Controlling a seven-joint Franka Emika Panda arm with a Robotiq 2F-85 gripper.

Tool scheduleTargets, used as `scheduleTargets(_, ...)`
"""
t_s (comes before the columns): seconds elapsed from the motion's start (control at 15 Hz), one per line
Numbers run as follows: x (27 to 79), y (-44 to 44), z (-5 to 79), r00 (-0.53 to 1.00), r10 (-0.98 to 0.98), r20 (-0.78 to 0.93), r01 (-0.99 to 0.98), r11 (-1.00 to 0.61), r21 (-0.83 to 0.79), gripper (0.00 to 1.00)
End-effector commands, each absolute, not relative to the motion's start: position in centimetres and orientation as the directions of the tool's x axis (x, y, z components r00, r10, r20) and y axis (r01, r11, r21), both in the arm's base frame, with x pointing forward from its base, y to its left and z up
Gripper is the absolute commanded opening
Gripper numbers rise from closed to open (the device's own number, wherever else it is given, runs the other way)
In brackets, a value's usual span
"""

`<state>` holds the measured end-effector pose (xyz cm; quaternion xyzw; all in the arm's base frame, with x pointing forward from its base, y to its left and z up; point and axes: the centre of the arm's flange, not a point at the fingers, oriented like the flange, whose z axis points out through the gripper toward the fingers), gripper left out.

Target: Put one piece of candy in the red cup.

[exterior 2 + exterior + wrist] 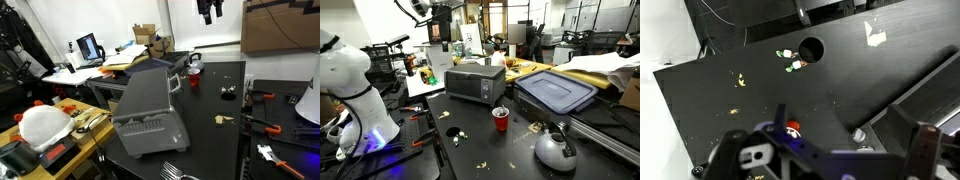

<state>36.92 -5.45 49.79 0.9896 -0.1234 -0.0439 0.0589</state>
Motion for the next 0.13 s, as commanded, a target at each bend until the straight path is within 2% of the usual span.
scheduleTargets(0.0, 36.92, -5.45, 49.8, 0.966, -0.249, -0.072, -0.239, -0.963, 0.127, 1.0)
scheduleTargets(0.07, 36.92, -5.45, 49.79, 0.966, -0.249, -0.072, -0.239, -0.963, 0.127, 1.0)
